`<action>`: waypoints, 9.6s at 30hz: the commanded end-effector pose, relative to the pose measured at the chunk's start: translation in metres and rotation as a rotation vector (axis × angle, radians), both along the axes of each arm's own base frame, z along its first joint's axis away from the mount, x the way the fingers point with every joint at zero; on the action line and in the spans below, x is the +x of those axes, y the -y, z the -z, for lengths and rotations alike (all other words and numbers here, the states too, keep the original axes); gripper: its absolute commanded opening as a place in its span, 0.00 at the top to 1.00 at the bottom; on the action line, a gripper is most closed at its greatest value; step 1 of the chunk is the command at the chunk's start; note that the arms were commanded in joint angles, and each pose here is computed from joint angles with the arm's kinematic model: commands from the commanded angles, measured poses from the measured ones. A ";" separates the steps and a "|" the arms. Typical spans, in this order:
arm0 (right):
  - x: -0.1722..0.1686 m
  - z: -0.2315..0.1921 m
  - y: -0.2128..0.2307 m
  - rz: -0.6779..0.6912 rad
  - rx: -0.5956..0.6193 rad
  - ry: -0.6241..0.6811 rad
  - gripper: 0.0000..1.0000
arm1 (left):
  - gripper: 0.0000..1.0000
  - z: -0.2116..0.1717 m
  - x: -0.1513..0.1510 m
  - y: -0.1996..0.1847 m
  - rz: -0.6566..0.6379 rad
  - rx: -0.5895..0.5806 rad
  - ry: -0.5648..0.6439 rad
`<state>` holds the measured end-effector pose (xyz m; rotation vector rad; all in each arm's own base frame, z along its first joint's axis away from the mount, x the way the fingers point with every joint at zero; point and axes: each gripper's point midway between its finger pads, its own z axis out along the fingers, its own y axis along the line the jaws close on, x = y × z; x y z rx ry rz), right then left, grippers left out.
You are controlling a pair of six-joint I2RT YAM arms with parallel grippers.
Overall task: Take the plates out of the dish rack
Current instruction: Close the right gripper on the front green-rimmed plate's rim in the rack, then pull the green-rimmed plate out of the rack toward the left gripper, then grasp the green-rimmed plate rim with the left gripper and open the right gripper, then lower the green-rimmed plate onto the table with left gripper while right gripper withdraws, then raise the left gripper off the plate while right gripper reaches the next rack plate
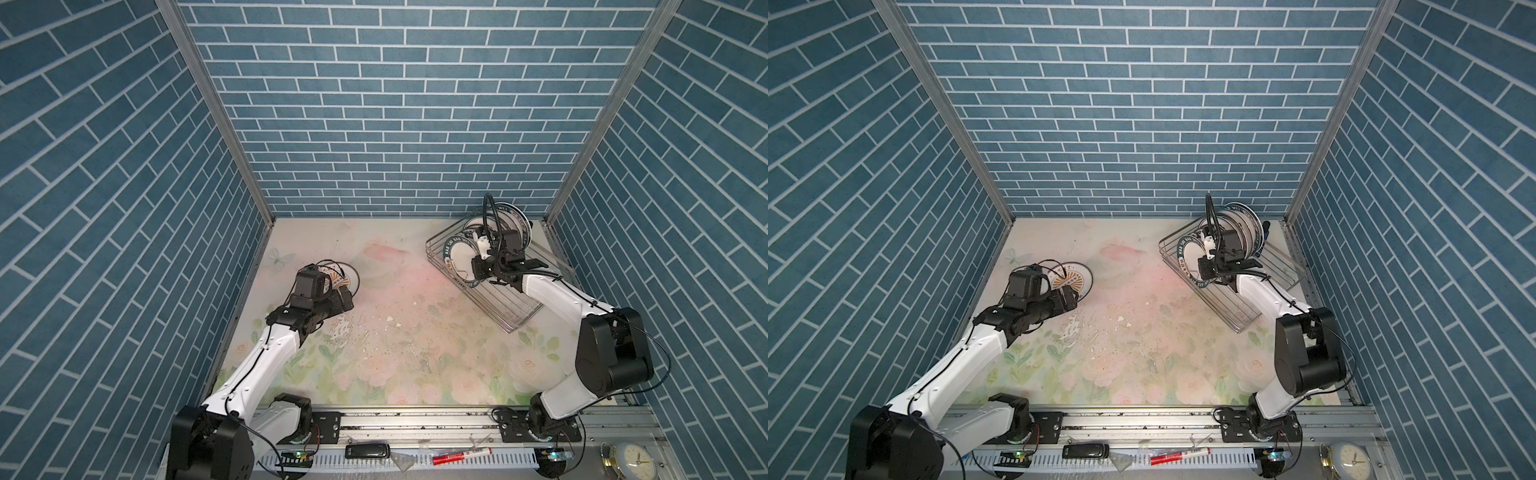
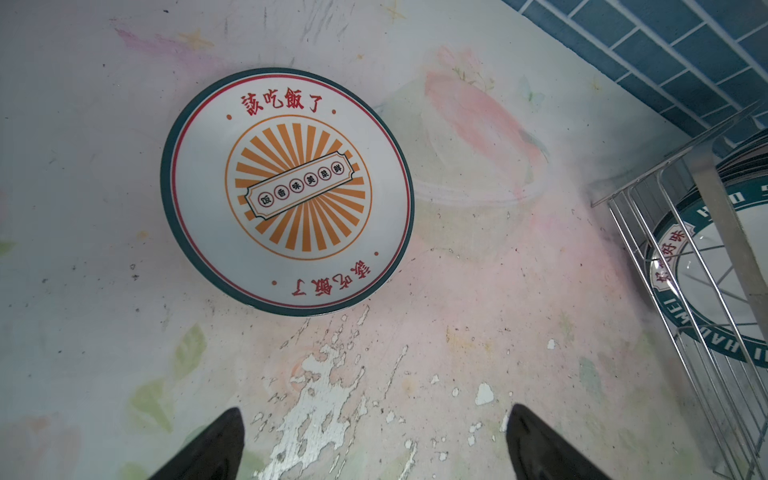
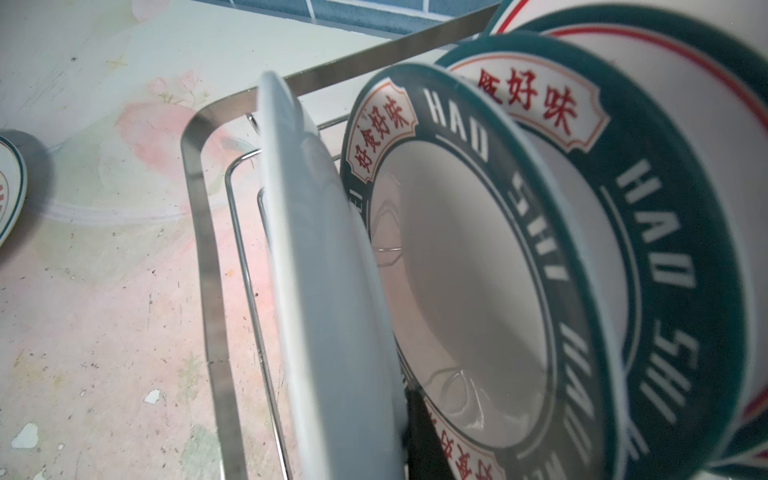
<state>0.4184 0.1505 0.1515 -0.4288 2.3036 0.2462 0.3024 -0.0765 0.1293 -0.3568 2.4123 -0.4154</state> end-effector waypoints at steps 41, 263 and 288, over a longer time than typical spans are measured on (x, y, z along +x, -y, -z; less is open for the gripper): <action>-0.104 -0.107 -0.042 -0.030 0.745 0.207 1.00 | 0.01 0.008 0.001 -0.001 -0.002 -0.014 0.030; 0.034 -0.028 0.012 0.139 0.032 0.035 0.36 | 0.01 0.048 0.025 -0.099 -0.221 -0.163 -0.120; 0.037 -0.002 -0.004 -0.039 0.091 0.037 0.72 | 0.01 0.050 0.025 -0.100 -0.210 -0.151 -0.133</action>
